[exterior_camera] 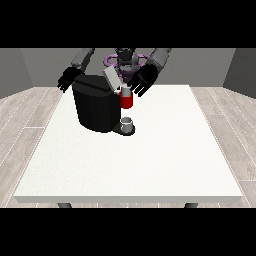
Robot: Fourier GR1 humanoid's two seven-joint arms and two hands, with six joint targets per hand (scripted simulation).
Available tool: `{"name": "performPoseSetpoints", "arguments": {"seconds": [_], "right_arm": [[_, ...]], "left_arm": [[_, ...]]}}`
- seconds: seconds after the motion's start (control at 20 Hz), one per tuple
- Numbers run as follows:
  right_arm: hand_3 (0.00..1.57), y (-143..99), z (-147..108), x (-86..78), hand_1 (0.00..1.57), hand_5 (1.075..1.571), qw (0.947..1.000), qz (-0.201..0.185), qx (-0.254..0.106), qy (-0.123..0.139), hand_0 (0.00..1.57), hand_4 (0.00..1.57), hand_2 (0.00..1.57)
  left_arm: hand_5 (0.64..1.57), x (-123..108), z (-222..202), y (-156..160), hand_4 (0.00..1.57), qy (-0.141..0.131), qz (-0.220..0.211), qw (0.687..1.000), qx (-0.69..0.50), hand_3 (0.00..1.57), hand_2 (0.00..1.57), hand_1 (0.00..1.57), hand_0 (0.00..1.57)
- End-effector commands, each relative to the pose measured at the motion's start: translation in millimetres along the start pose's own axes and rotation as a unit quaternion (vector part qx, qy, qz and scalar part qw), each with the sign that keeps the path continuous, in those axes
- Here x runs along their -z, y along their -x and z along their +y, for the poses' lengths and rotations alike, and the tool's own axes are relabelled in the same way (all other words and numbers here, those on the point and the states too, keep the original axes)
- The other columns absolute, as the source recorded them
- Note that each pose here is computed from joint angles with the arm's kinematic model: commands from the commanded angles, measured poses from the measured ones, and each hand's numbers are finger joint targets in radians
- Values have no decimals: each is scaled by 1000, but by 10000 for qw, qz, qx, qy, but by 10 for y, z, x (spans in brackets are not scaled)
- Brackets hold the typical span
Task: Insert the coffee pod into the coffee machine and close the lid
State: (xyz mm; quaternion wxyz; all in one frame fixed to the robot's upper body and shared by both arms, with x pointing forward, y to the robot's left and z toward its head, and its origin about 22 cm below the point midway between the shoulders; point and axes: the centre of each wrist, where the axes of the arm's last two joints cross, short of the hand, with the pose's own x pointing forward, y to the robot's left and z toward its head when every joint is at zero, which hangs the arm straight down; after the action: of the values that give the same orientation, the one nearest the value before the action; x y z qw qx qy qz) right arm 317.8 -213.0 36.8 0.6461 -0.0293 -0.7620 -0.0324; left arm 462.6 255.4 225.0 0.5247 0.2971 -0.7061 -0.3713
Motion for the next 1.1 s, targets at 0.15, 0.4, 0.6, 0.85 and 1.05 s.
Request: {"name": "performPoseSetpoints", "arguments": {"seconds": [0.15, 0.4, 0.6, 0.85, 1.05], "right_arm": [[0, -11, -59, 43, 0, 1571, 9999, -17, -93, 50, 0, 415, 0], [0, -55, -90, 37, 0, 1571, 10000, 22, -27, 92, 0, 403, 0], [0, -25, -151, 63, 0, 1571, 9999, 60, 42, 136, 0, 397, 0], [0, -159, 44, 37, 0, 1571, 9999, -68, 58, -110, 0, 438, 0], [0, -25, 74, -68, 0, 1571, 10000, -79, 58, 2, 0, 477, 0]], "left_arm": [[1571, 35, -83, -60, 487, 177, 61, 9998, 28, 1197, 1279, 1236, 1236], [1571, 5, -49, 43, 467, 102, 200, 9997, -79, 1152, 1252, 1220, 1220], [1571, 6, -72, 20, 457, 221, 53, 9997, 84, 1058, 1195, 1161, 1161], [1571, -29, 149, 124, 413, 3, 133, 9997, 221, 980, 1151, 1105, 1105], [1571, -48, 109, 149, 365, -10, 79, 9995, 301, 953, 1118, 1051, 1051]]}}
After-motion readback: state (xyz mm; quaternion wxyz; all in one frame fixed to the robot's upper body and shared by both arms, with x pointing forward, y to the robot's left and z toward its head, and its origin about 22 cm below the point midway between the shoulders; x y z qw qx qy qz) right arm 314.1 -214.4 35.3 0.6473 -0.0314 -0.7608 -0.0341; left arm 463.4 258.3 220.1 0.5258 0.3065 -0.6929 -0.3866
